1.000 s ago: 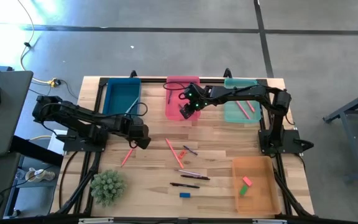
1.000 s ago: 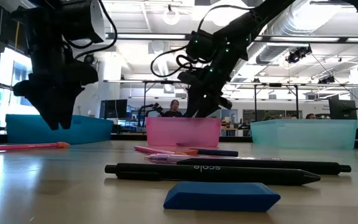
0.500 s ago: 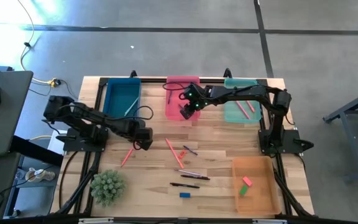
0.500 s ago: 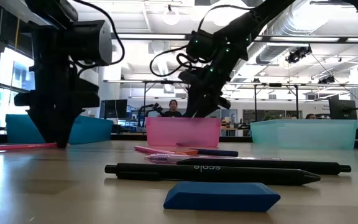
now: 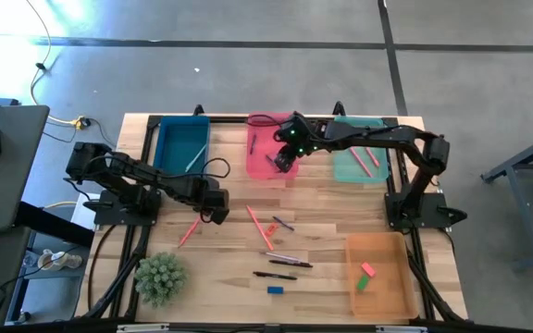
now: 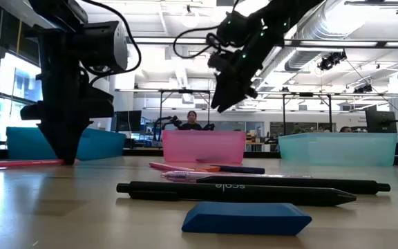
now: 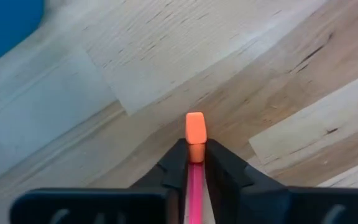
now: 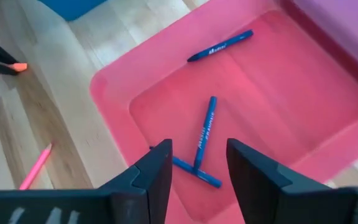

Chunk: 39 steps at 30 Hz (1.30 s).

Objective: Sort crayons/erasers/pens/pencils in bins
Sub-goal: Put the pink pencil into the green bin

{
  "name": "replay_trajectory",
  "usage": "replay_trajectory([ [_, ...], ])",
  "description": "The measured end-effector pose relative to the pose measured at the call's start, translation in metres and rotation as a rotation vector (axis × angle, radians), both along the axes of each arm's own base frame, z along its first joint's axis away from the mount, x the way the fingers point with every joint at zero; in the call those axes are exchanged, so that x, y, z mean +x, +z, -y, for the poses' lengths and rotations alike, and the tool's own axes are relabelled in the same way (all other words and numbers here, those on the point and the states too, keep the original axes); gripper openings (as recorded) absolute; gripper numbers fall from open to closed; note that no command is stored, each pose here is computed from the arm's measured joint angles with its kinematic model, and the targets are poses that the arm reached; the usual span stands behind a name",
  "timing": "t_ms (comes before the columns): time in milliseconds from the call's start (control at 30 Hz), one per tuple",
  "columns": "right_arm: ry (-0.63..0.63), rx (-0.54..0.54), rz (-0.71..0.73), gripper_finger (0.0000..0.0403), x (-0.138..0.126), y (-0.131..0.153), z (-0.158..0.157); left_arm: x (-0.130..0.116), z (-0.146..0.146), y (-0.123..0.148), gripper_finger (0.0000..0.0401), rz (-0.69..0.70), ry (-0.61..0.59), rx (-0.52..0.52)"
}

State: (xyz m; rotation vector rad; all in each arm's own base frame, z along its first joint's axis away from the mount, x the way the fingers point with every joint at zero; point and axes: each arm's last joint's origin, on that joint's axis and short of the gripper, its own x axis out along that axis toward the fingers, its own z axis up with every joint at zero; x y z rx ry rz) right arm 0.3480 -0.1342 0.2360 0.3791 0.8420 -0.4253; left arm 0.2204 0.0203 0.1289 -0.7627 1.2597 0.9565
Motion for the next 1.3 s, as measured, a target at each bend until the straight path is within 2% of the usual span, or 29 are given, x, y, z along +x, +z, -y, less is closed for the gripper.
replay_trajectory([
  [133,0.037,-0.031,0.0,0.0144,-0.009,0.014,-0.003,0.0,0.0,0.0,0.0007,0.0,-0.002,0.001],
  [333,0.114,-0.044,-0.004,0.0144,-0.024,0.034,-0.011,0.001,0.0,0.006,0.0012,0.064,-0.016,0.008],
  [633,0.203,0.002,0.072,0.0144,-0.039,0.058,-0.021,0.016,-0.004,0.036,0.0011,0.38,-0.05,0.065],
  [933,0.349,0.188,0.174,0.0144,-0.04,0.065,-0.031,0.036,-0.024,0.064,0.001,0.706,-0.124,0.202],
  [1300,0.414,0.21,0.205,0.0144,-0.034,0.067,-0.046,0.052,-0.043,0.095,0.001,1.05,-0.163,0.333],
])
